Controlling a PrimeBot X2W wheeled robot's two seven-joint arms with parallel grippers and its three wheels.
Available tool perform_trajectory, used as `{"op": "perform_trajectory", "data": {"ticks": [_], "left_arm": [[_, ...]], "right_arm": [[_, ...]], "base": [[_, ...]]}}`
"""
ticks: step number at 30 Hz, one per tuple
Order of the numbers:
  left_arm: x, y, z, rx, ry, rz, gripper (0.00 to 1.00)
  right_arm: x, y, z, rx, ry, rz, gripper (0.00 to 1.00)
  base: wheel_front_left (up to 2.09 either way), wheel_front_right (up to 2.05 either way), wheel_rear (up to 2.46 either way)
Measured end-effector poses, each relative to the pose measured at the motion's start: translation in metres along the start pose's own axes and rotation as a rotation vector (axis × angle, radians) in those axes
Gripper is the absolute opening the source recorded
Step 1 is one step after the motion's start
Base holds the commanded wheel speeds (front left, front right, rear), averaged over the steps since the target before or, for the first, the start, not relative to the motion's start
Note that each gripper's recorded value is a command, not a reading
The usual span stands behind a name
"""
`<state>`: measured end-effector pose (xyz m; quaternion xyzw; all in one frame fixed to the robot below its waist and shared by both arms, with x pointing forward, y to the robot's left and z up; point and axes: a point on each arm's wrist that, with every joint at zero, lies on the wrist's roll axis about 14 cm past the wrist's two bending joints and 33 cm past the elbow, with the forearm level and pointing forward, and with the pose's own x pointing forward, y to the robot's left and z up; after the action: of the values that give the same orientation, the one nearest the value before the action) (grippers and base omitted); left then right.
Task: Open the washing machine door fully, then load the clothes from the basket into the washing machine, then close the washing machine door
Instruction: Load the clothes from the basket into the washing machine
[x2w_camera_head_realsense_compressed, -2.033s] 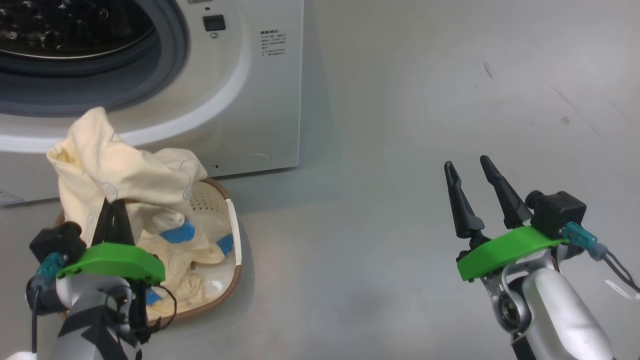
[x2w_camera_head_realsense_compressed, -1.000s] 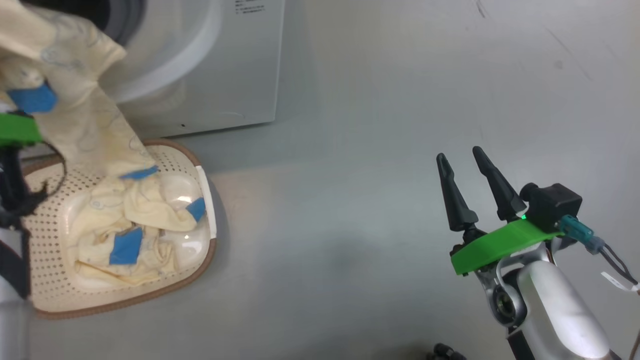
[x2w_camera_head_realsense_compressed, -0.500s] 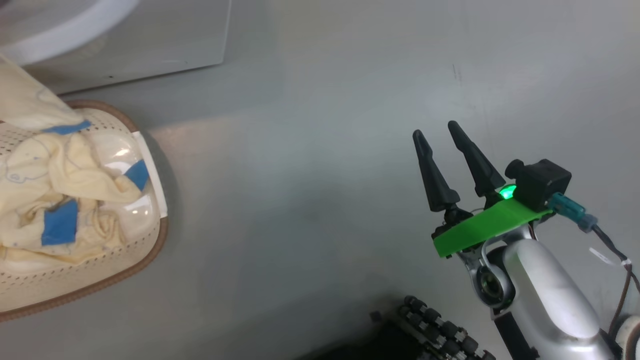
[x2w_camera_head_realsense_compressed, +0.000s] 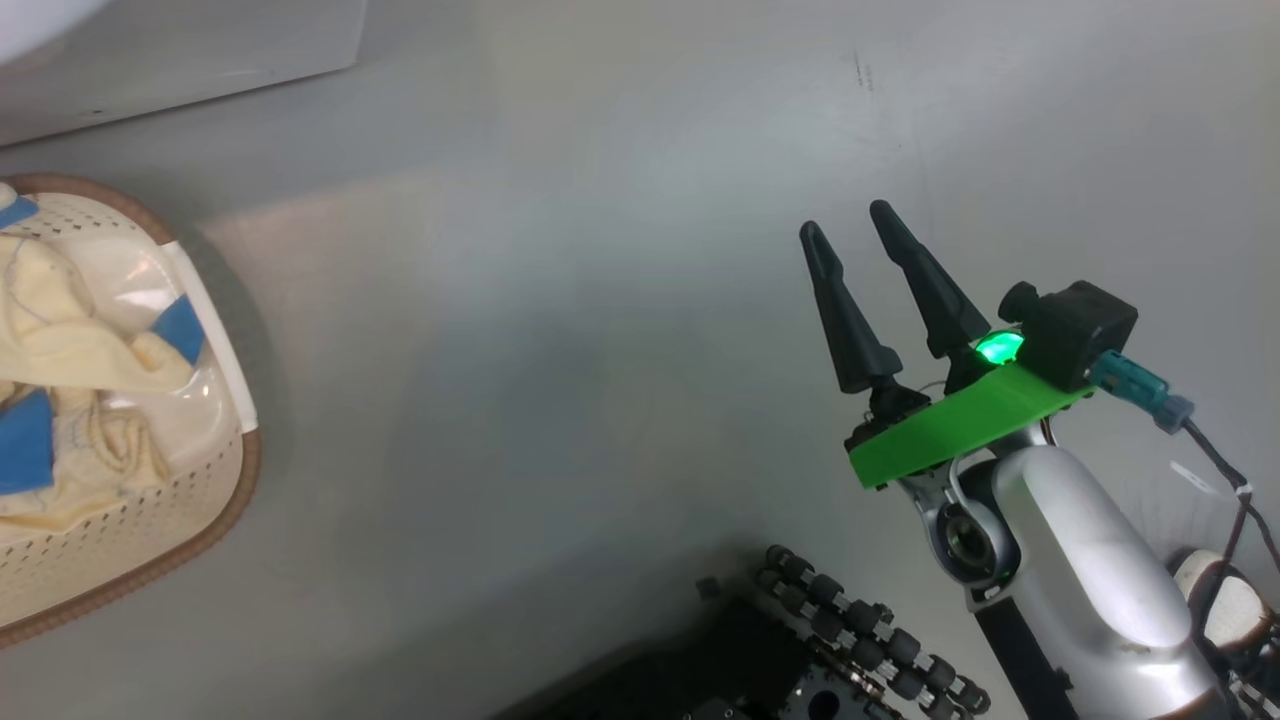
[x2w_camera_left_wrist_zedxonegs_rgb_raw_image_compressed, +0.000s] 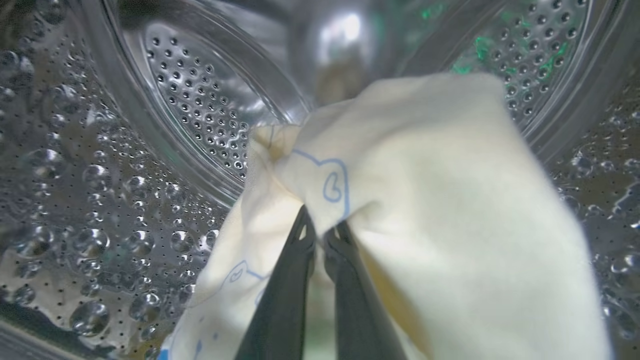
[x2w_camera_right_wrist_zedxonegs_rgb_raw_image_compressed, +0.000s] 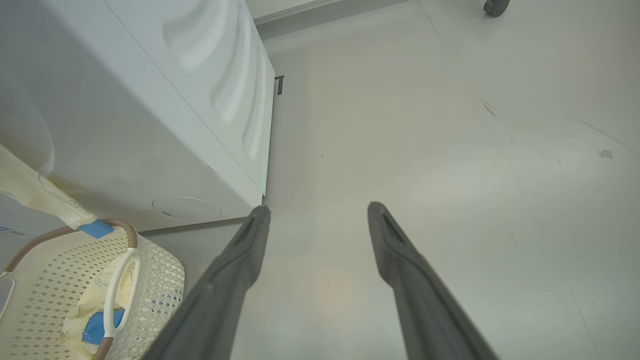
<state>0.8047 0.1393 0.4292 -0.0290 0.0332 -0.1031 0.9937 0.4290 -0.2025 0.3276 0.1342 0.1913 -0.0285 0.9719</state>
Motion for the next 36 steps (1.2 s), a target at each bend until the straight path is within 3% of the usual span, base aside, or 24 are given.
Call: {"op": "perform_trajectory", "data": {"ticks": [10,12,25,36], "left_arm": [[0.007,-0.003,-0.021,0.007,0.042,0.006,0.00],[0.007,-0.006,-0.019,0.003,0.038,0.001,1.00],[-0.007,-0.020,-0.001,-0.031,0.013,-0.027,1.00],[-0.059,-0.035,-0.017,-0.047,0.084,-0.075,1.00]], "right_arm": [[0.000,-0.002,0.000,0.005,0.002,-0.006,1.00],[0.002,-0.001,0.002,0.005,-0.003,-0.002,1.00],[0.005,0.006,0.021,-0.007,-0.057,0.022,1.00],[0.002,0.021,0.048,-0.039,-0.131,0.063,1.00]], "base": [[0.00,0.00,0.00],[0.00,0.00,0.00],[0.00,0.00,0.00],[0.00,0.00,0.00]]}}
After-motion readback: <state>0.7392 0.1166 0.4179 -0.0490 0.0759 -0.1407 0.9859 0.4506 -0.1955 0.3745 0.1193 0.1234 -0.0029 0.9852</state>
